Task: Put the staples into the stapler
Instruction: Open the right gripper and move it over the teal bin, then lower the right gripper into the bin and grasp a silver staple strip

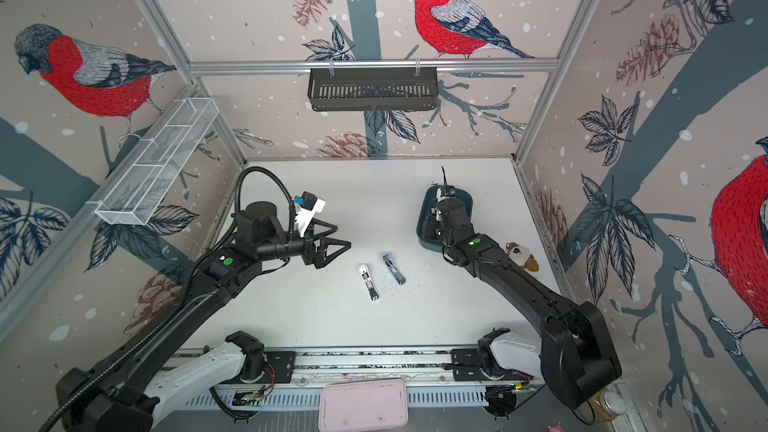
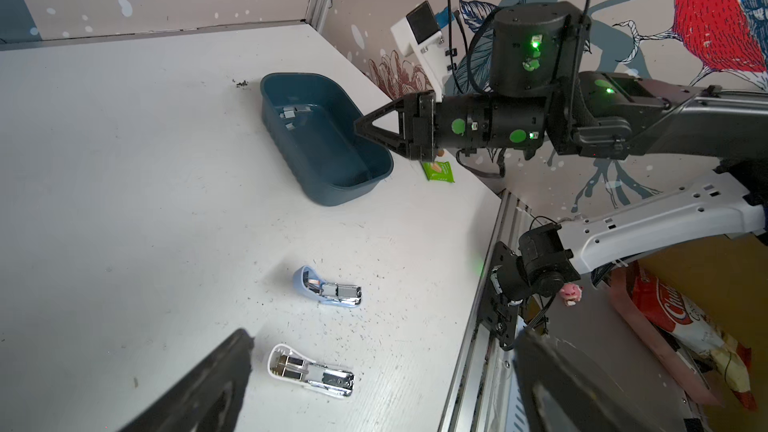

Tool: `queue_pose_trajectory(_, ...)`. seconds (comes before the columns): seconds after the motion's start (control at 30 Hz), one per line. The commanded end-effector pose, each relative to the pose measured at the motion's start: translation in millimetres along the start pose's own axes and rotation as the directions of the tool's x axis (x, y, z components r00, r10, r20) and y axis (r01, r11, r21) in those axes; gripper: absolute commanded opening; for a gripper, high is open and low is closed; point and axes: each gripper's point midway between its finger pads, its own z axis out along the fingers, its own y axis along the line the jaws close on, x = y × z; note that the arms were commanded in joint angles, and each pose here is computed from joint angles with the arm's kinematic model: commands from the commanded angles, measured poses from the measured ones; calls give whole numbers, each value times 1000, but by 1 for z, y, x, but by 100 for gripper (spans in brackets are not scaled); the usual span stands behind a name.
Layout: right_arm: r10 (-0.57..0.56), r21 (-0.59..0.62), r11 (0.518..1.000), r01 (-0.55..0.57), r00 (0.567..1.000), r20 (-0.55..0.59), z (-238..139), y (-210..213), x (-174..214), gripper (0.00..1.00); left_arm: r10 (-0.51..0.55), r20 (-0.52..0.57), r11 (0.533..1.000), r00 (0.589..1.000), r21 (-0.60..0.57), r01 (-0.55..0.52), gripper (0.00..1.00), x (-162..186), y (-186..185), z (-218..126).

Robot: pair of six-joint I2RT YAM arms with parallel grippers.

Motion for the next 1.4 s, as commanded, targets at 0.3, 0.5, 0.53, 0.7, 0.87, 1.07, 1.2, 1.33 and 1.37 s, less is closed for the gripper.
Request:
queue_pose_trajectory(0.3,102,125,989,-83,983,-150,74,-61,-5,27,63,37,998,997,2,-63,97,-8,-3,-3)
queue_pose_trajectory(0.5,87,140,988,-60,977,-194,115,-69,-7,26,68,45,998,997,4,-68,97,-8,-6,-5)
queue_pose_trajectory(0.53,87,145,988,-57,975,-204,121,-71,-6,25,65,45,998,997,4,-65,97,-8,-6,-6)
queue_pose_trajectory(0.7,73,139,989,-38,965,-252,142,-74,1,23,66,52,998,996,9,-67,97,-8,-8,-7)
queue_pose_trajectory(0.87,74,145,989,-34,957,-281,152,-77,10,20,66,54,998,996,6,-66,97,-8,-8,-7)
queue_pose_trajectory(1.07,82,126,991,-46,953,-293,157,-74,17,18,66,54,998,996,5,-66,97,-8,-7,-8)
queue_pose_trajectory(1.2,85,122,991,-50,951,-296,159,-73,20,18,65,52,998,997,5,-65,97,-8,-7,-7)
queue_pose_trajectory(1.33,82,115,992,-50,951,-300,162,-71,20,18,65,53,998,996,4,-65,97,-8,-7,-8)
queue_pose_trajectory(1.37,82,114,992,-49,951,-299,162,-70,21,18,64,53,998,997,3,-64,97,-8,-7,-8)
